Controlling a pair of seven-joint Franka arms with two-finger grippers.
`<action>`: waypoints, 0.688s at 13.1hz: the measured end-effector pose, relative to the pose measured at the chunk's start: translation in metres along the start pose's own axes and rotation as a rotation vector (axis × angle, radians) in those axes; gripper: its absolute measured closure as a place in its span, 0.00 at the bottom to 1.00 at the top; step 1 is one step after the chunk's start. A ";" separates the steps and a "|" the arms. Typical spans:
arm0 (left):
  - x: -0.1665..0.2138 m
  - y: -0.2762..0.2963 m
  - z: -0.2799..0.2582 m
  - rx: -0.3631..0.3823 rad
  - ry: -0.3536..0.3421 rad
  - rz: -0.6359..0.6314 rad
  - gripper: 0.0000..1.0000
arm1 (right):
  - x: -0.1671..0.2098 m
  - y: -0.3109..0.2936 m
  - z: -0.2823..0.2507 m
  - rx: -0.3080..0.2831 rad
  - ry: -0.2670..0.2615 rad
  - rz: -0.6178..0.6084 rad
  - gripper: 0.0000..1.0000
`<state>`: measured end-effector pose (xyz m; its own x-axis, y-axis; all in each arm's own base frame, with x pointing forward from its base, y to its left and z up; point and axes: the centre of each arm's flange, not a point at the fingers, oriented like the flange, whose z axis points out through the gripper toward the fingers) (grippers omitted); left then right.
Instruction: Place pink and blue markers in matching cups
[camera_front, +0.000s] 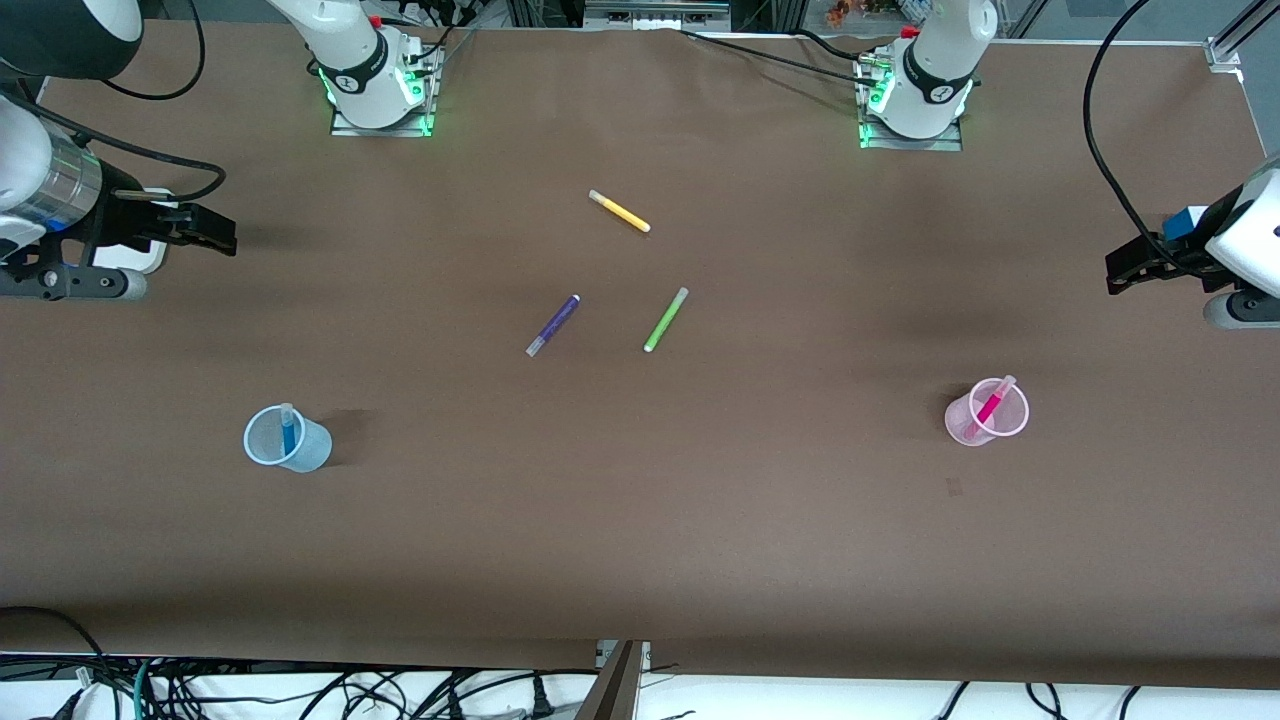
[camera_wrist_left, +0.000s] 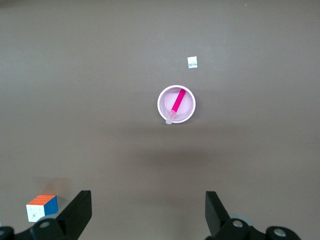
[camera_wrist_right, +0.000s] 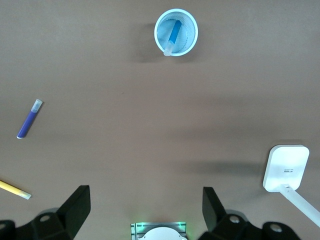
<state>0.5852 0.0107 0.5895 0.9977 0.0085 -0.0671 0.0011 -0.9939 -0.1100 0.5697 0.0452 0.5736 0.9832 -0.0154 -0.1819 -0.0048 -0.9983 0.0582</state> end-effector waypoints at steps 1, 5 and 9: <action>-0.002 0.003 -0.004 0.001 0.012 0.003 0.00 | 0.000 0.002 -0.004 0.001 0.005 0.004 0.01; -0.028 0.017 -0.010 0.019 0.051 0.018 0.00 | 0.002 0.010 -0.016 0.005 0.003 0.016 0.00; -0.056 0.017 -0.009 0.025 0.066 0.011 0.00 | 0.006 0.010 -0.011 0.005 -0.011 0.016 0.00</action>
<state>0.5295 -0.0074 0.6009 0.9999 -0.0108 -0.0033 -0.0112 -0.9908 -0.1346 0.5772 0.0359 0.5840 0.9809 -0.0322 -0.1920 -0.0218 -0.9982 0.0559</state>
